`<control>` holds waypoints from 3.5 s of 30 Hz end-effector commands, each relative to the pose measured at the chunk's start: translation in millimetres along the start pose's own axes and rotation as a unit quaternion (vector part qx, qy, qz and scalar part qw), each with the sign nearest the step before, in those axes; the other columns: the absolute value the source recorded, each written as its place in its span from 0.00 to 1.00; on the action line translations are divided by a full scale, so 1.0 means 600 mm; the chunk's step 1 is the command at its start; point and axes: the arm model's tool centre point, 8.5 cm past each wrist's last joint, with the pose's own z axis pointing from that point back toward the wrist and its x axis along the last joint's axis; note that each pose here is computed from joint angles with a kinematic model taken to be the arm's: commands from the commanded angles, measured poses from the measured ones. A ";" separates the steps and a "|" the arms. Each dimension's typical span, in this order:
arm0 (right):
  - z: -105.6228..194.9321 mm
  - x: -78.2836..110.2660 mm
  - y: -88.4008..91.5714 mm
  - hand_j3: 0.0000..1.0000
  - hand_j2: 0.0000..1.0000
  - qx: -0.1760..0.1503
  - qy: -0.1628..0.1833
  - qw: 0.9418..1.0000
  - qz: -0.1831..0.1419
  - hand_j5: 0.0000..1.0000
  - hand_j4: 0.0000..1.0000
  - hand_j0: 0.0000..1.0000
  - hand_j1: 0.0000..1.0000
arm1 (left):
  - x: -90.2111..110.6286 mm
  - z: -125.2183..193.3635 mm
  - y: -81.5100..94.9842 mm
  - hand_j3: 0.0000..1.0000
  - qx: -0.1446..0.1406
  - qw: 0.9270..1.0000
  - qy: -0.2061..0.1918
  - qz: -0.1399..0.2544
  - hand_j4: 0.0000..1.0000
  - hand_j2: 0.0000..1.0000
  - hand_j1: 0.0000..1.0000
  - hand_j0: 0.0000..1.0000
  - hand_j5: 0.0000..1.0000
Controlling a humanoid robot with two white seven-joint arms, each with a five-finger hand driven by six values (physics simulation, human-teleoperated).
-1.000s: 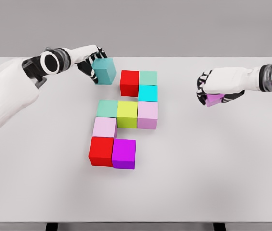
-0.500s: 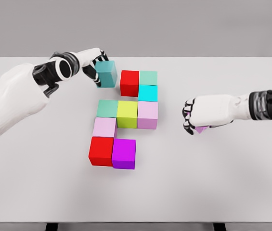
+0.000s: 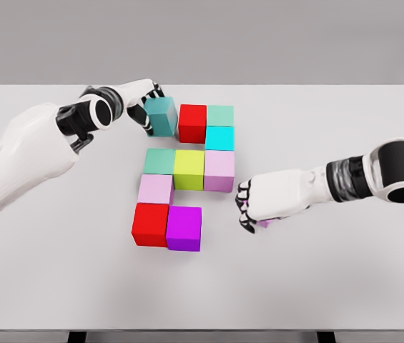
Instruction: Assemble the squares on the desktop into the number 2
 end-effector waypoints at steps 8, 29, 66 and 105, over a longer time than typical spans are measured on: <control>0.006 -0.003 -0.030 1.00 1.00 -0.027 -0.012 1.000 -0.008 1.00 1.00 1.00 1.00 | 0.002 -0.001 -0.002 0.64 0.000 1.000 0.000 -0.004 0.64 0.64 0.64 0.64 0.64; 0.156 -0.135 0.115 1.00 1.00 -0.040 0.157 0.970 -0.179 1.00 1.00 1.00 1.00 | 0.004 -0.002 -0.001 0.93 -0.001 1.000 -0.001 -0.004 0.93 0.93 0.93 0.93 0.93; 0.164 -0.014 0.086 1.00 1.00 0.014 0.080 0.990 -0.112 1.00 1.00 1.00 1.00 | 0.006 -0.035 -0.011 0.94 0.002 1.000 0.023 0.013 0.94 0.94 0.94 0.94 0.94; 0.034 0.013 0.093 1.00 1.00 0.017 -0.017 0.992 -0.127 1.00 1.00 1.00 1.00 | -0.040 -0.006 0.015 1.00 0.029 0.999 0.031 0.003 1.00 1.00 1.00 1.00 1.00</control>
